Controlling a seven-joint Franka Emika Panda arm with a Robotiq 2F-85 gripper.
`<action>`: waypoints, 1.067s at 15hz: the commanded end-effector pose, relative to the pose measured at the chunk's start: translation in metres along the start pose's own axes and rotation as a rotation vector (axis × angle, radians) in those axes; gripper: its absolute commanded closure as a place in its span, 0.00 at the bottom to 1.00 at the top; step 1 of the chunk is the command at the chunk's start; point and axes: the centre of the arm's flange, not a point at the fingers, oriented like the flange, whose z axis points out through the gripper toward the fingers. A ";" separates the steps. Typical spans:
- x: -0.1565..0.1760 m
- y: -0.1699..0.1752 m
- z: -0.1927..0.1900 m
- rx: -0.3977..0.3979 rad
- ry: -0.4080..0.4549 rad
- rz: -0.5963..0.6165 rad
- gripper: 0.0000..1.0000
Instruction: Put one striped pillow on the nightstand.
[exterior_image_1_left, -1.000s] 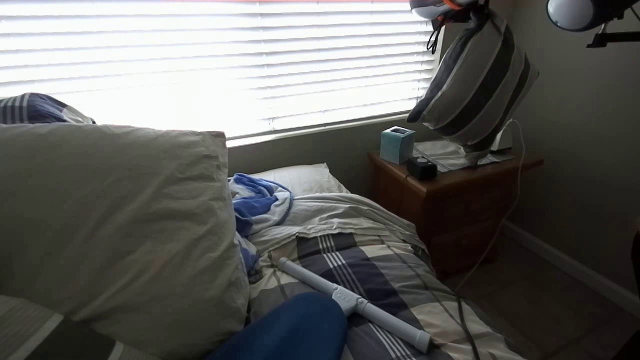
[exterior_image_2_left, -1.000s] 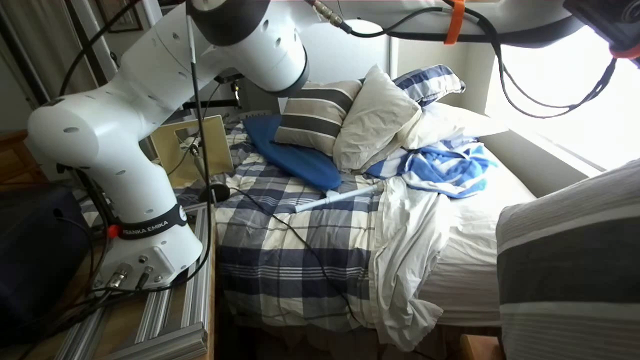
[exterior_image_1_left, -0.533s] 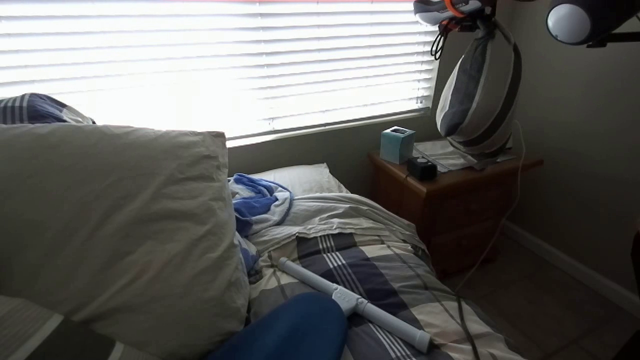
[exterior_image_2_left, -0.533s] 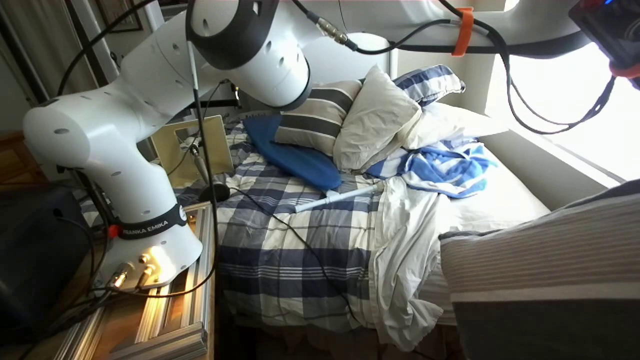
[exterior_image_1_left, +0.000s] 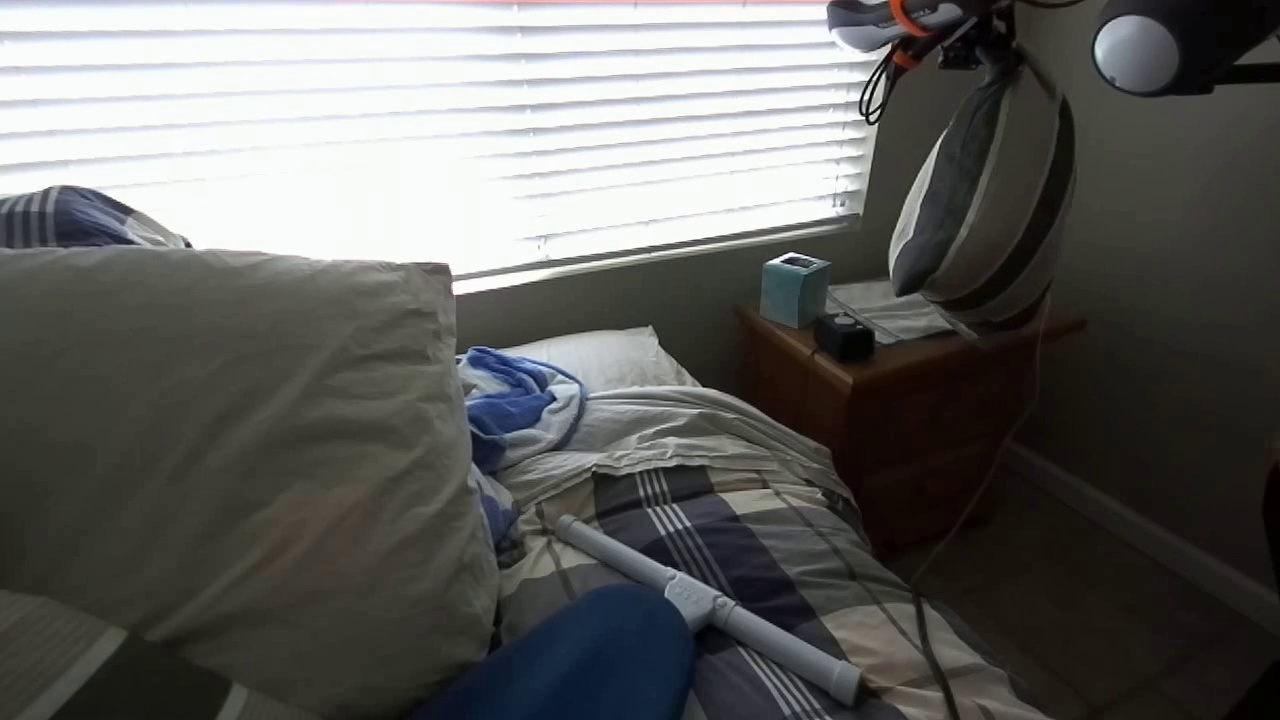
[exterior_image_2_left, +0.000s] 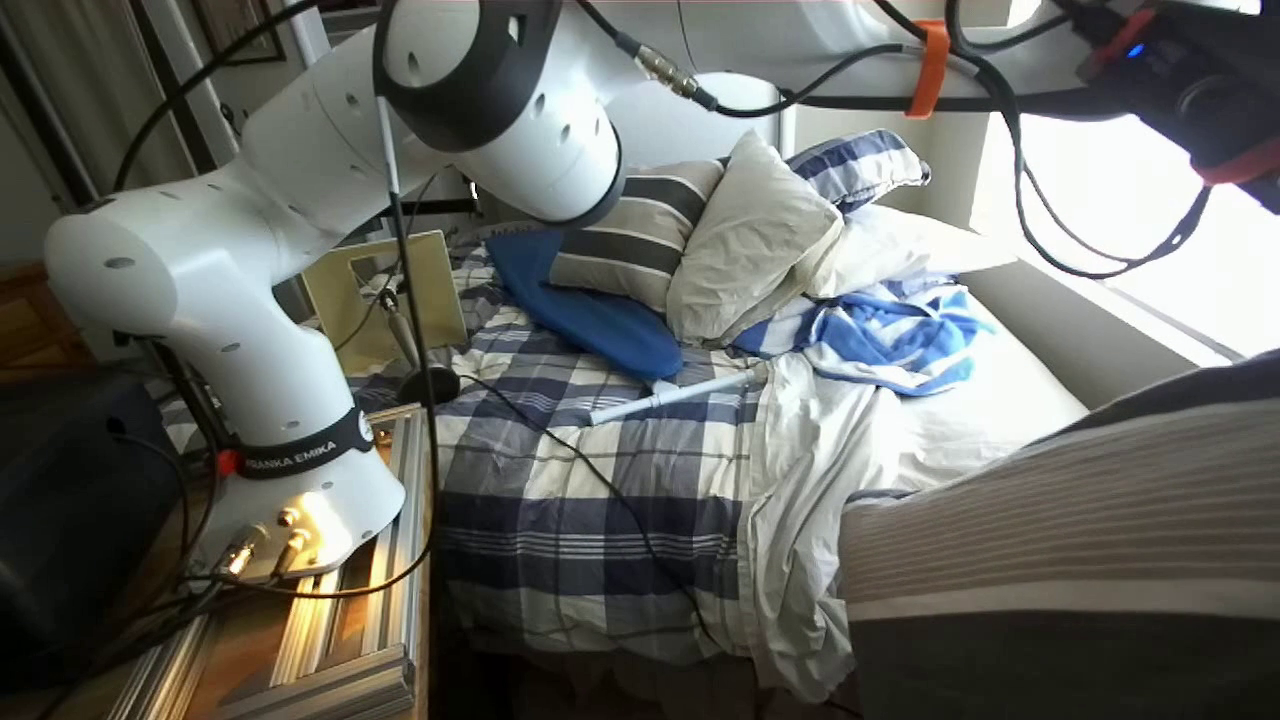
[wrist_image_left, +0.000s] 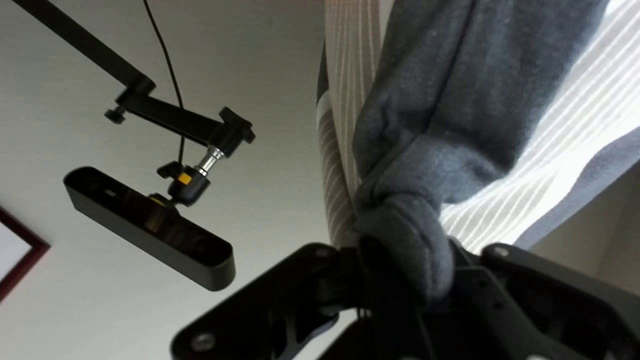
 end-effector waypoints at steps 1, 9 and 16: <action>0.054 -0.040 -0.028 -0.044 -0.033 0.124 0.97; -0.004 0.001 0.008 -0.032 -0.041 0.091 0.89; -0.003 -0.027 0.004 0.011 -0.085 0.108 0.97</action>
